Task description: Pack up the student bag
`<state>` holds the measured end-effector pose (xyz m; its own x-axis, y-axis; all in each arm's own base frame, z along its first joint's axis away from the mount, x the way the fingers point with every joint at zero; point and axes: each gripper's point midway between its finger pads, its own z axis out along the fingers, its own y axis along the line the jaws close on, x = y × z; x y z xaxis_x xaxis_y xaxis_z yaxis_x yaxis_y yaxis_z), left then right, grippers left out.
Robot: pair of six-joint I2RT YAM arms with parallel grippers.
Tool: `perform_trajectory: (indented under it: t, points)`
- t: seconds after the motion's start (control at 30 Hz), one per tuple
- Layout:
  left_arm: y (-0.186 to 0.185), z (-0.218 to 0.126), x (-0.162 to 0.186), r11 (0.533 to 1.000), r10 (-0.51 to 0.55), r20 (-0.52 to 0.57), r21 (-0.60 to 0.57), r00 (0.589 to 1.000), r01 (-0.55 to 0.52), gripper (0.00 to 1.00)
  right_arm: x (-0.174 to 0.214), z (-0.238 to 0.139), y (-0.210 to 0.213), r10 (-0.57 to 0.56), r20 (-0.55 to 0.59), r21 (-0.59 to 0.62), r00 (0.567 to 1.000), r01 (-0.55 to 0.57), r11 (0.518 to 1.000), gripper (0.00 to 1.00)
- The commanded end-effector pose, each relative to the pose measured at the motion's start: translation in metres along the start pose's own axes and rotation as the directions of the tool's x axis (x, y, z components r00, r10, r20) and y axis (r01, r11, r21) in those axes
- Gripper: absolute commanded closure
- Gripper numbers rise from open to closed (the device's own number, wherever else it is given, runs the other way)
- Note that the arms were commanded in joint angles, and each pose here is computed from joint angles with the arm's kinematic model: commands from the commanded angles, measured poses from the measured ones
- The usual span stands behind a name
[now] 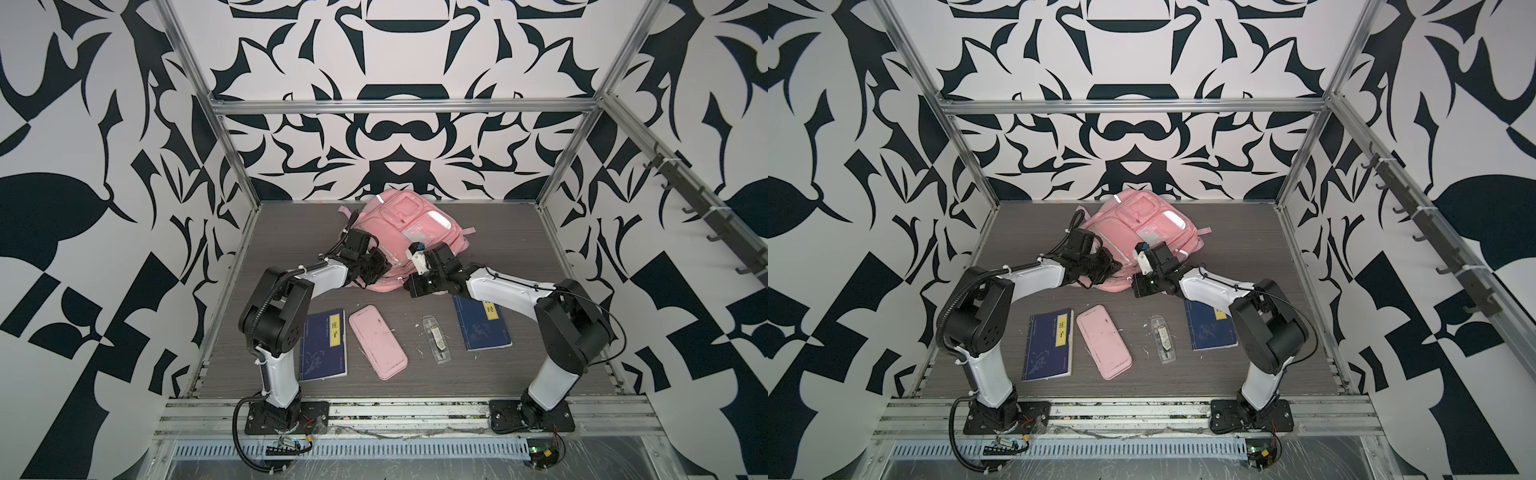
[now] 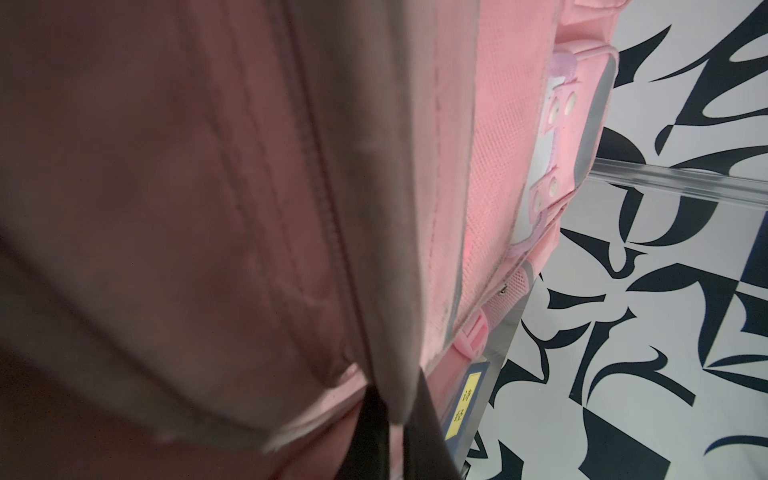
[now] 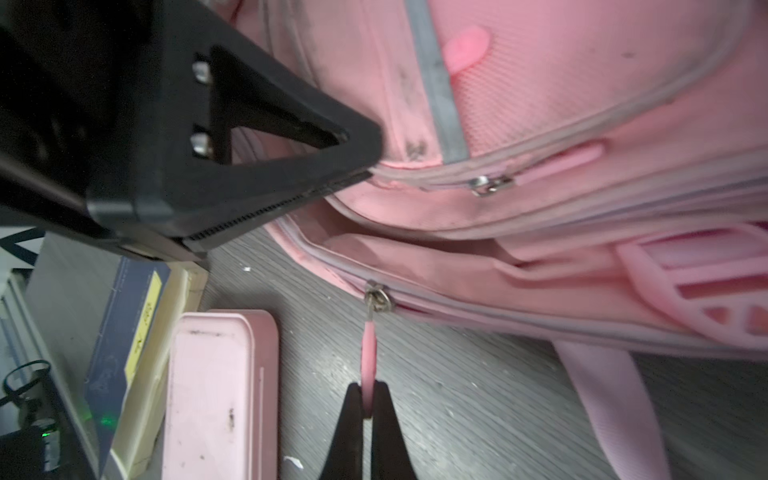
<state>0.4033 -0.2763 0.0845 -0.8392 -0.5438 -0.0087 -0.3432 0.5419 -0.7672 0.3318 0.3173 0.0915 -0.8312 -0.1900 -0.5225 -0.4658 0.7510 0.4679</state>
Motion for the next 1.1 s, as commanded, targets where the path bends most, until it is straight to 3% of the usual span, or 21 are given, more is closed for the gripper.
perform_trajectory:
  t: [0.0,0.3,0.7,0.83,1.07]
  points:
    - [-0.050,-0.015,-0.005,0.991,0.054,0.019,0.120,0.998,-0.056,1.00,-0.028,0.002,0.052,-0.016,0.056,-0.170,0.998,0.025,0.985,1.00]
    - [-0.057,-0.013,0.002,0.986,0.094,-0.013,0.137,0.996,-0.091,1.00,-0.033,0.007,0.053,-0.004,0.081,-0.154,0.997,0.016,0.988,1.00]
    - [-0.063,-0.033,0.002,0.961,0.265,-0.076,0.104,0.961,-0.256,0.57,-0.014,-0.020,0.007,0.053,0.065,-0.084,0.996,-0.048,0.995,1.00]
    - [-0.064,-0.041,-0.001,0.942,0.332,-0.098,0.084,0.938,-0.325,0.58,-0.008,-0.038,-0.008,0.067,0.065,-0.053,0.996,-0.063,0.997,1.00]
    - [-0.040,-0.051,-0.023,0.906,0.413,-0.088,-0.059,0.907,-0.418,0.60,0.005,-0.079,-0.057,0.128,0.066,0.084,0.990,-0.133,0.987,1.00]
